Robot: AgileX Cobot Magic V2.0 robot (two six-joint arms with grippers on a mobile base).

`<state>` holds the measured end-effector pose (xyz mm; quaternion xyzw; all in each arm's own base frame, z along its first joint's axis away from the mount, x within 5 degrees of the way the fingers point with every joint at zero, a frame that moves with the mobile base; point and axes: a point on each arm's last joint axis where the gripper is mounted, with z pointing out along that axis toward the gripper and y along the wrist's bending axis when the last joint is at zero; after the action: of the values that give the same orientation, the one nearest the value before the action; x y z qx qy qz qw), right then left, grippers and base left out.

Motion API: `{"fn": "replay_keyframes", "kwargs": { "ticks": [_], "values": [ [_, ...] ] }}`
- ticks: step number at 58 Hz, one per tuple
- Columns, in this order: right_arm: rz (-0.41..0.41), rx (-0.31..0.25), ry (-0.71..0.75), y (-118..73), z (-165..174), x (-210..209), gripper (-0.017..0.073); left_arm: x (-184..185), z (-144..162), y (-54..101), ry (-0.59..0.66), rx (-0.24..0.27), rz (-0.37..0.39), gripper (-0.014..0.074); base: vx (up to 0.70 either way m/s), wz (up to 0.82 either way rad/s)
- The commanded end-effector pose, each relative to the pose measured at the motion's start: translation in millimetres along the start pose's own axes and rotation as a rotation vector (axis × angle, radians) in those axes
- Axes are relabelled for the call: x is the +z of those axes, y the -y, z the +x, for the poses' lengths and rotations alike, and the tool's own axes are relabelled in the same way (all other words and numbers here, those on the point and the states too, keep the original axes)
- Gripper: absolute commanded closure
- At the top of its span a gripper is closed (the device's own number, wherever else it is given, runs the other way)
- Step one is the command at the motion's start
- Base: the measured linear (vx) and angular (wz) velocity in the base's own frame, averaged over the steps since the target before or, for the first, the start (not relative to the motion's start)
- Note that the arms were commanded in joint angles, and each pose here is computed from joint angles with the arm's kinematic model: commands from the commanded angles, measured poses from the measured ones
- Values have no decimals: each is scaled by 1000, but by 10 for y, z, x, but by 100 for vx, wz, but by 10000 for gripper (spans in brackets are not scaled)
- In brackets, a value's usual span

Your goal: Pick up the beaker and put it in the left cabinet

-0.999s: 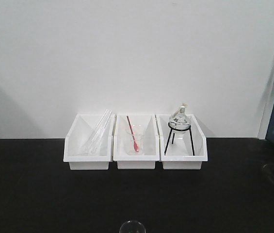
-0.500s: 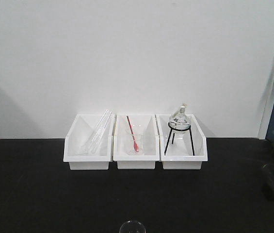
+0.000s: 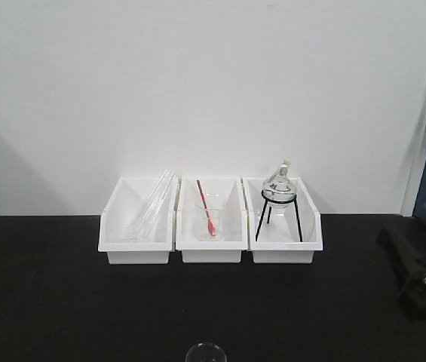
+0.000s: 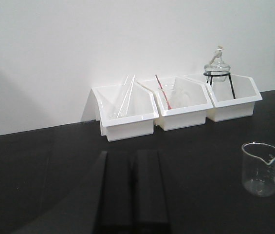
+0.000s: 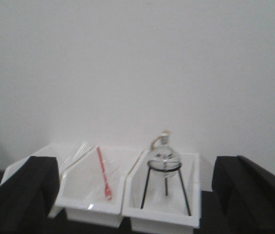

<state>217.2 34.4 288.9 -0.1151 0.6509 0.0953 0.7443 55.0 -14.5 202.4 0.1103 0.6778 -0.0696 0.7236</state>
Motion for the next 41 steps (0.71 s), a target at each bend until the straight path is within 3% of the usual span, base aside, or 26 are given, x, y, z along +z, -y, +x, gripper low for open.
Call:
{"fn": "replay_keyframes", "kwargs": {
  "ticks": [1,7,18,33,41],
  "values": [
    [-202,-129,11,-154,-15,66,-101,-13,-32,-3,87,-11,-5,592,0,0],
    [-362,-123,-118,-265,217,105,-58,-13,-32,-3,87,-11,-5,592,0,0],
    [-560,-34,-258,-379,660,205,13,-13,-32,-3,87,-11,-5,592,0,0],
    [-680,72,-245,-441,1142,326,24,-13,-32,-3,87,-11,-5,592,0,0],
    [-639,83,-184,-409,1339,391,24,-13,-32,-3,87,-11,-5,592,0,0]
  ]
}}
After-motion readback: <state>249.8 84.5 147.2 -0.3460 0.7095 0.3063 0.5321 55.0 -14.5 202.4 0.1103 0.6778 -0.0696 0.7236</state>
